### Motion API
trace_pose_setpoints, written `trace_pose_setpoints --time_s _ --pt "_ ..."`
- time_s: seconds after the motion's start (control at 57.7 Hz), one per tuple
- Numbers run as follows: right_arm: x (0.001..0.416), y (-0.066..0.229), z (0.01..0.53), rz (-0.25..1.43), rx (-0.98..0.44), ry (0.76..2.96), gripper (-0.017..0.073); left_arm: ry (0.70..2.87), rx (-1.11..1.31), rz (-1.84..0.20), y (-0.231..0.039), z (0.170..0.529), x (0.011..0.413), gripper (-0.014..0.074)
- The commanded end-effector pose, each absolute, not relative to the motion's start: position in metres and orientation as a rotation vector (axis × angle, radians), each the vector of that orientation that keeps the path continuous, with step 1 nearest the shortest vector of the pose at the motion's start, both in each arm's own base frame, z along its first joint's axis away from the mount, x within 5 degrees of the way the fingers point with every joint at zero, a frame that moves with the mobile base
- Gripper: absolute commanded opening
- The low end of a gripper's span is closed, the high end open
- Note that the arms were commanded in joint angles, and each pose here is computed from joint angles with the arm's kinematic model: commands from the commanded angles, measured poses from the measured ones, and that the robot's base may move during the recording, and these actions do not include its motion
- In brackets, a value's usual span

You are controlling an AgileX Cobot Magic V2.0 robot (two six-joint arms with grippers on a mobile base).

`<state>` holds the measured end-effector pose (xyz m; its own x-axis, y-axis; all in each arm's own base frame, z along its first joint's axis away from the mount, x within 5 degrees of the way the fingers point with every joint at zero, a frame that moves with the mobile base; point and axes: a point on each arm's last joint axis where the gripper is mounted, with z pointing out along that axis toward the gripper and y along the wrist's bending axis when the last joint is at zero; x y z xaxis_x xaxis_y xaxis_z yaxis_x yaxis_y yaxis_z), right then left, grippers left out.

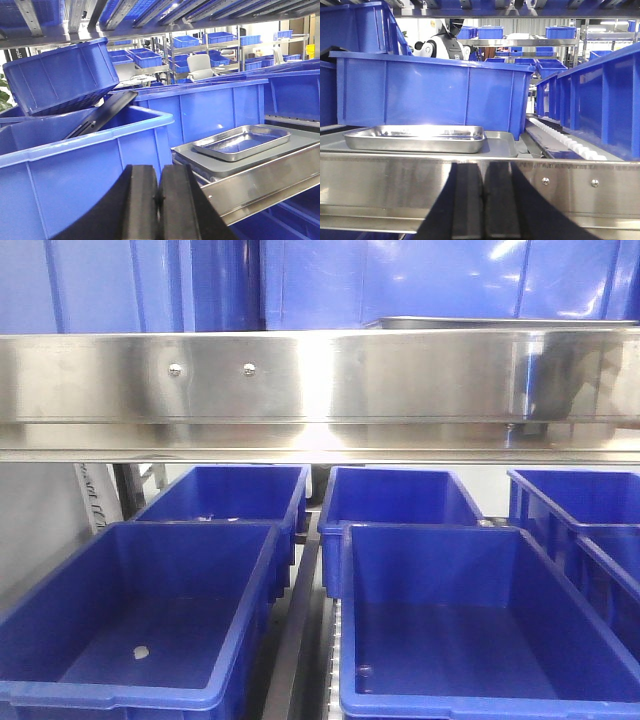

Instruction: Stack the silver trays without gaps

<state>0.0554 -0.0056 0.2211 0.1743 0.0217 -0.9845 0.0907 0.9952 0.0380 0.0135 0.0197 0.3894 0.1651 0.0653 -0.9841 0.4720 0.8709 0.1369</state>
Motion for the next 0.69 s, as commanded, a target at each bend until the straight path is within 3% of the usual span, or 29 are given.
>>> trace_pose_setpoints --time_s 0.0,0.675 --pt "0.0549 -0.0058 0.2204 -0.048 0.103 1.400 -0.0071 1.378 0.460 -0.317 0.0203 0.3896 0.0122 -0.0007" --pt "0.0557 -0.0055 0.2154 -0.044 0.104 1.456 -0.0078 1.378 0.460 -0.317 0.0203 0.3896 0.0122 -0.0007"
